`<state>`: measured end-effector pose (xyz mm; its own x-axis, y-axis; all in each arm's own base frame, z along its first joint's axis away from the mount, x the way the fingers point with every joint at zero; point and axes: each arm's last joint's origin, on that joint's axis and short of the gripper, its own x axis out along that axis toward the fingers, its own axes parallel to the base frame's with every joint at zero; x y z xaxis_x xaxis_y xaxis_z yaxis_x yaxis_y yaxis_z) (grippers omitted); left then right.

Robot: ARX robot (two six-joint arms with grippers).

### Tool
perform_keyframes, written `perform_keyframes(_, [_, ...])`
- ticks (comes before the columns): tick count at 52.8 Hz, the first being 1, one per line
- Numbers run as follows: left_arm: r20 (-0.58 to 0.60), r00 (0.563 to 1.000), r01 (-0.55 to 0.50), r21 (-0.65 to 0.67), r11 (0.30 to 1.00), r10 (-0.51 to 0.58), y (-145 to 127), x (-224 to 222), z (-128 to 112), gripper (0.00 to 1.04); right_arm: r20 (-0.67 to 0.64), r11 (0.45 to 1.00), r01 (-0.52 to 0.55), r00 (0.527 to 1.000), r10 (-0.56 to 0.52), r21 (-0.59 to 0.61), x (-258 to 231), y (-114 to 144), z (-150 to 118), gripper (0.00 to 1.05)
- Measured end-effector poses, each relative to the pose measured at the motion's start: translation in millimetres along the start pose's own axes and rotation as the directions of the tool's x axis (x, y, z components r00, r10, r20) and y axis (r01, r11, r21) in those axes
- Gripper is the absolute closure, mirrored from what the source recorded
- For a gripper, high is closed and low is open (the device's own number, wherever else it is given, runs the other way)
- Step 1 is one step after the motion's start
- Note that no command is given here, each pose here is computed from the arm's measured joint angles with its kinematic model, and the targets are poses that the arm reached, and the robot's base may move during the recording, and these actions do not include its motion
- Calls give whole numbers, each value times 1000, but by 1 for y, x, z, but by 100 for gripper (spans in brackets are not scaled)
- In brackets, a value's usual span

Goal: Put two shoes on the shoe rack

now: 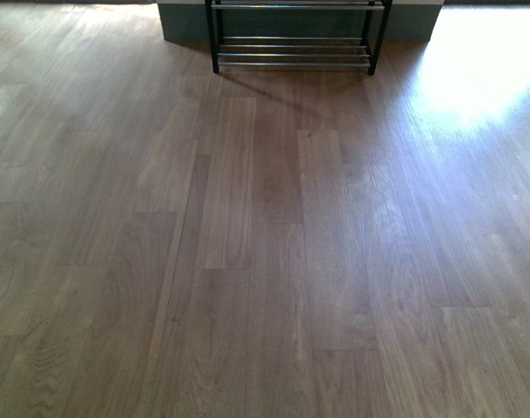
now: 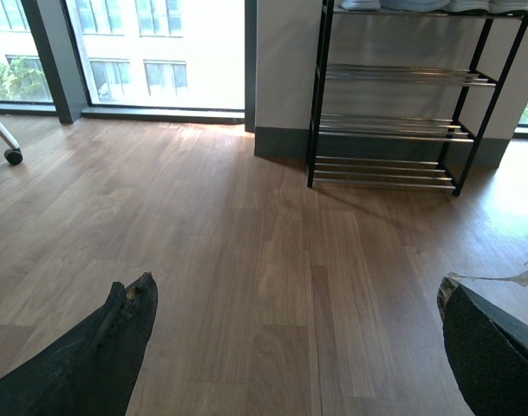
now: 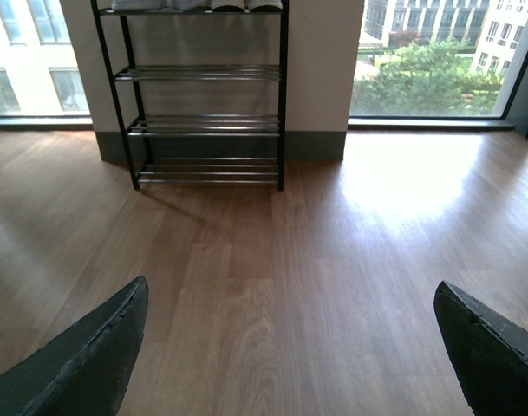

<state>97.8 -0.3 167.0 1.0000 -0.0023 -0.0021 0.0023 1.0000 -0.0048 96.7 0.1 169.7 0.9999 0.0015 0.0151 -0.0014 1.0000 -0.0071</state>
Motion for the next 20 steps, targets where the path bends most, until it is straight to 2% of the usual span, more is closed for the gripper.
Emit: perform_keyframes(20, [0, 1000, 0, 0, 1000, 0, 0, 0, 0, 9, 0, 1000, 0, 1000, 0, 0, 0, 0, 0, 9])
